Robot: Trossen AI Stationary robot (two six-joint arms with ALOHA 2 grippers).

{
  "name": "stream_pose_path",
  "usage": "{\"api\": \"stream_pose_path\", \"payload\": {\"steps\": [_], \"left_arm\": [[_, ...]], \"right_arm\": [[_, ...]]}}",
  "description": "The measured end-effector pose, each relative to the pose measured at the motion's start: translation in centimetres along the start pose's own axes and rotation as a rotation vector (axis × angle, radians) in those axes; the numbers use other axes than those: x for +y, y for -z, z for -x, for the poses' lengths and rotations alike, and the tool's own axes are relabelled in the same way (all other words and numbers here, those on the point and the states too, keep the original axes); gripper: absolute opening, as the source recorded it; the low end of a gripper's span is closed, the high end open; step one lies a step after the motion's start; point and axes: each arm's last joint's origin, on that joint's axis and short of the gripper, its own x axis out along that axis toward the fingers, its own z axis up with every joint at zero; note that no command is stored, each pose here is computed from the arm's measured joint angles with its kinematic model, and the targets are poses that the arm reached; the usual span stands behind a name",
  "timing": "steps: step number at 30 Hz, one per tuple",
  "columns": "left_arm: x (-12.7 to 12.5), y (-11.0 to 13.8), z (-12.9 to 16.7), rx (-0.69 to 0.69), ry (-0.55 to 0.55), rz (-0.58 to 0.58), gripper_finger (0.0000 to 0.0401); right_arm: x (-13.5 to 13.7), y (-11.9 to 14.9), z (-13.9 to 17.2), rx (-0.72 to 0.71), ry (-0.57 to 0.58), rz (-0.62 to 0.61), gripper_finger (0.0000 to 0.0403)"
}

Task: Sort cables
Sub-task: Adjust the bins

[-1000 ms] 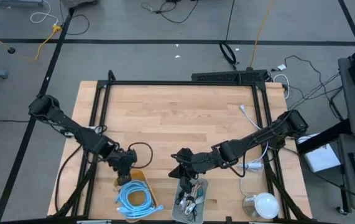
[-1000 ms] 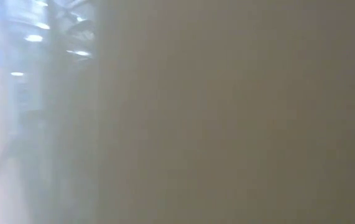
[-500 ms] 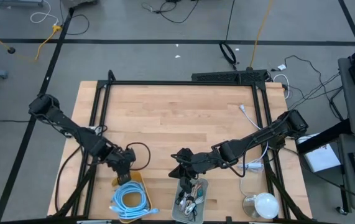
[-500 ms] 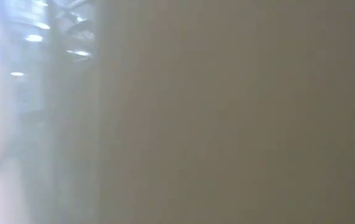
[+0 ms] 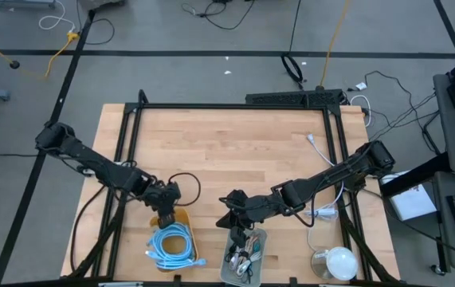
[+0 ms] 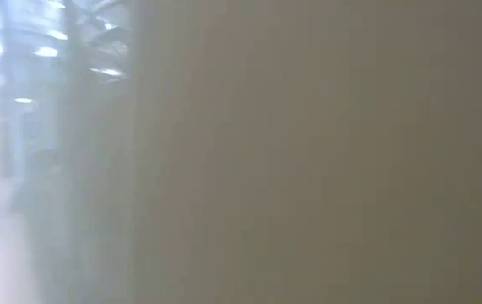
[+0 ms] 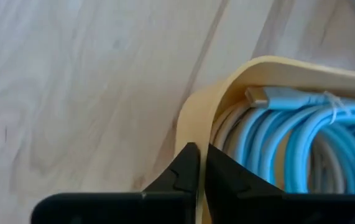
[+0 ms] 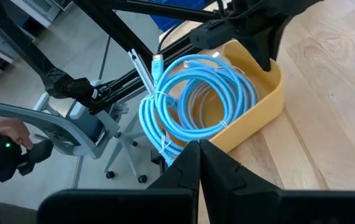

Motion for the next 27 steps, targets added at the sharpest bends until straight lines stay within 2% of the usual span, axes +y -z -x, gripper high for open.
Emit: {"api": "stream_pose_path", "payload": {"steps": [6, 13, 16, 18, 21, 24, 27], "left_arm": [[-0.3, -1.3, 0.4, -0.066, 0.055, 0.011, 0.0045], [-1.3, -3.0, 3.1, -0.183, 0.093, 0.020, 0.0101], [-1.1, -3.1, 3.7, -0.174, 0.081, 0.073, 0.0120], [-0.8, -2.6, 3.8, -0.113, 0.033, 0.135, 0.0122], [-0.2, -0.6, 4.0, 0.017, -0.112, 0.153, 0.0093], [0.2, 0.9, 4.5, 0.076, -0.211, 0.202, 0.0023], [0.6, 1.9, 5.1, 0.104, -0.267, 0.304, 0.0005]], "right_arm": [[0.0, 0.0, 0.0, -0.001, 0.001, 0.000, 0.0000], [0.0, 0.0, 0.0, 0.001, 0.002, 0.001, 0.0000], [-0.1, 0.0, 0.0, 0.010, -0.005, 0.007, 0.0000], [-0.2, -0.1, -0.1, 0.027, -0.020, 0.010, 0.0000], [-0.2, 0.0, 0.0, 0.055, -0.042, 0.032, 0.0000], [-0.3, 0.2, 0.0, 0.073, -0.032, 0.062, 0.0000], [-0.7, 0.3, 0.0, 0.130, -0.035, 0.079, 0.0000]]}}
